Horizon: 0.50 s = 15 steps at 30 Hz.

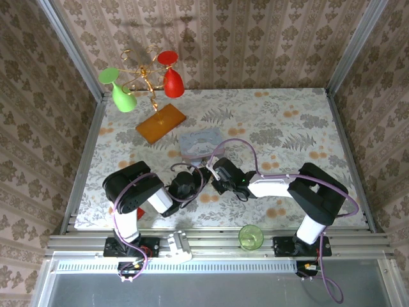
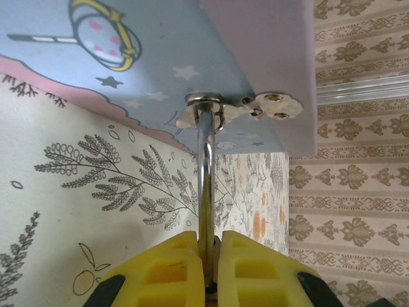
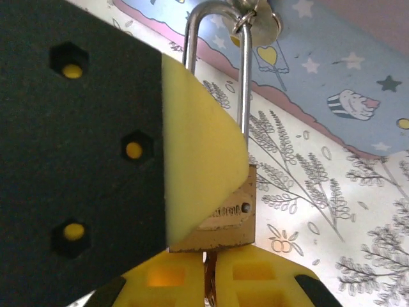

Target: Unlock the padlock with the key

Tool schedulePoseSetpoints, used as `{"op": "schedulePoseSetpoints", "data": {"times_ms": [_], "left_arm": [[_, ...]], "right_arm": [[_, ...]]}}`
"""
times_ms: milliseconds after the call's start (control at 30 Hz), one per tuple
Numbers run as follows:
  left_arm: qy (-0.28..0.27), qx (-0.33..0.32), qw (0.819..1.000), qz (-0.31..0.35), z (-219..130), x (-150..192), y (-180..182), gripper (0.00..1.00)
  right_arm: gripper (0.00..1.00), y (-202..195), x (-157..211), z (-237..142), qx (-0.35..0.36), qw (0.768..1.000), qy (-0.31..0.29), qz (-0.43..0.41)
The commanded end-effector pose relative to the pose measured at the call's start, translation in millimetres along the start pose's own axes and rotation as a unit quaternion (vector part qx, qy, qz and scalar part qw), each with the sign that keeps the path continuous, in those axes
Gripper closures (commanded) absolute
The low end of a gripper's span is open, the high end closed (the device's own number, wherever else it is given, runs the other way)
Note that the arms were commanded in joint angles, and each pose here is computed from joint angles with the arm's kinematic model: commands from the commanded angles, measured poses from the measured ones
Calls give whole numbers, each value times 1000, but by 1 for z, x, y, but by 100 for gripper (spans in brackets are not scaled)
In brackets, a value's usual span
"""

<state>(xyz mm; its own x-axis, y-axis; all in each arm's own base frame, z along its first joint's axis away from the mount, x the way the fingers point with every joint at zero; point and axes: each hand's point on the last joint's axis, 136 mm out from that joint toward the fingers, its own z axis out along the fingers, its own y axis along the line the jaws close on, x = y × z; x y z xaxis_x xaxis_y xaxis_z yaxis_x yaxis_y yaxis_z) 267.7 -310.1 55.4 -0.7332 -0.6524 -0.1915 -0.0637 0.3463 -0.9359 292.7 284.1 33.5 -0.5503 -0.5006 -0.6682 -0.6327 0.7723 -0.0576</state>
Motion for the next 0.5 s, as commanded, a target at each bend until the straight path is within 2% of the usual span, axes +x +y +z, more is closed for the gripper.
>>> {"op": "schedulePoseSetpoints", "data": {"times_ms": [0,167,300,367,467], "left_arm": [[22,27,999,-8,-1,9,-13,100],[24,26,999,-3,-5,9,-12,100],[30,26,999,1,-5,11,-12,100],[28,20,999,3,-6,11,-7,100],[21,9,1000,7,-10,8,1,100]], "right_arm": [[95,5,-12,-3,-90,991,-36,94],[98,-2,-25,-17,-229,941,-74,236],[99,-2,-41,-24,-345,880,-92,314],[99,-3,-44,-24,-381,855,-97,338],[100,-9,-43,-22,-397,836,-106,362]]}}
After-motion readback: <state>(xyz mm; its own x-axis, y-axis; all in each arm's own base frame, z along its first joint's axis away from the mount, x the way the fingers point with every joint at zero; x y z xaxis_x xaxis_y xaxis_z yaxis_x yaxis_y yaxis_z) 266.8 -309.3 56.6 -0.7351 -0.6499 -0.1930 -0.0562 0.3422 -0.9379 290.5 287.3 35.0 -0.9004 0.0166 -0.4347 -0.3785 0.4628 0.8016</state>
